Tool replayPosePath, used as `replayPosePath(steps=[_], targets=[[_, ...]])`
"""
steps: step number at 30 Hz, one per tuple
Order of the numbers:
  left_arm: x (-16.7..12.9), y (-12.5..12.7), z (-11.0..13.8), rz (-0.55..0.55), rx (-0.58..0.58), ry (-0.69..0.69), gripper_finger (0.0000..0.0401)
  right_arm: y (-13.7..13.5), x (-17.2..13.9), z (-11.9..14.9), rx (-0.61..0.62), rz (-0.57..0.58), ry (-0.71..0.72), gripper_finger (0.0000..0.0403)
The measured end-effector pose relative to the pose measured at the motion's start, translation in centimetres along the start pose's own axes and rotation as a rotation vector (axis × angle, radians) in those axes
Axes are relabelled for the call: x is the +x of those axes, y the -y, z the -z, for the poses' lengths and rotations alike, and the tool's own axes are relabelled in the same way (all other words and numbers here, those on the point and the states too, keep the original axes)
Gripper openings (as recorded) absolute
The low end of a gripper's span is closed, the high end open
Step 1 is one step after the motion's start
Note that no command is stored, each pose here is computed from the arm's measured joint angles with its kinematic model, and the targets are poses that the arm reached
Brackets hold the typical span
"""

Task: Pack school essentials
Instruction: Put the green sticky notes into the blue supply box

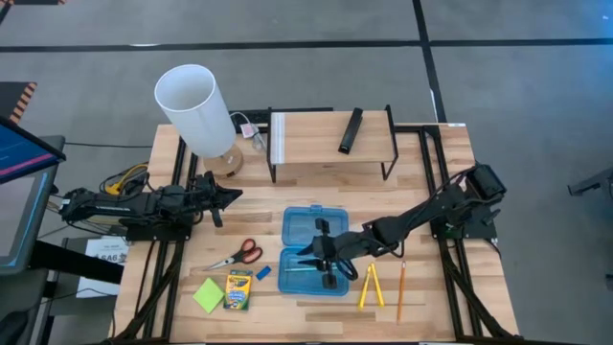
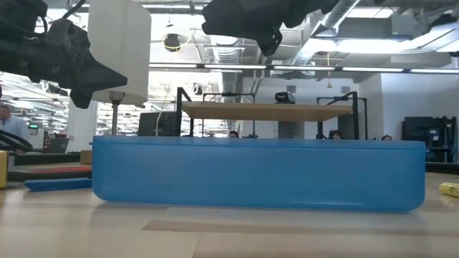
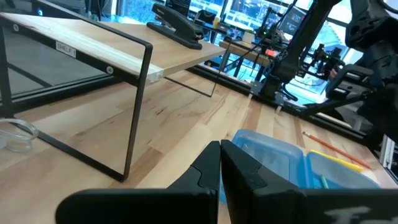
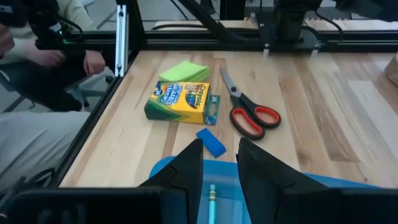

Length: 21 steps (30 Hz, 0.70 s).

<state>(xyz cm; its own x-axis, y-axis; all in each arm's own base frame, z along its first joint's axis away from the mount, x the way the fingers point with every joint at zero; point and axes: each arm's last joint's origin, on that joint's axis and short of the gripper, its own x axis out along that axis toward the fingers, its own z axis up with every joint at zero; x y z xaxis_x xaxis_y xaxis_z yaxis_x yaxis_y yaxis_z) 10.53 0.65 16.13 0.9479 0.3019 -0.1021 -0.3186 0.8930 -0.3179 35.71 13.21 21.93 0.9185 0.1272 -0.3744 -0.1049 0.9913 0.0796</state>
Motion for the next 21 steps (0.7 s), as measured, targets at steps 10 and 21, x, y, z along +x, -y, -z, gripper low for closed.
replayPosePath(steps=[10, 21], targets=[[-0.01, 0.18, 0.07, 0.062, 0.0, -0.023, 0.0, -0.12, -0.02, -0.13, -0.028, -0.005, 0.014, 0.0118], [-0.03, 0.39, 0.15, 0.137, -0.002, -0.051, 0.0, -0.17, -0.01, -0.27, -0.079, -0.017, 0.029, 0.0118]])
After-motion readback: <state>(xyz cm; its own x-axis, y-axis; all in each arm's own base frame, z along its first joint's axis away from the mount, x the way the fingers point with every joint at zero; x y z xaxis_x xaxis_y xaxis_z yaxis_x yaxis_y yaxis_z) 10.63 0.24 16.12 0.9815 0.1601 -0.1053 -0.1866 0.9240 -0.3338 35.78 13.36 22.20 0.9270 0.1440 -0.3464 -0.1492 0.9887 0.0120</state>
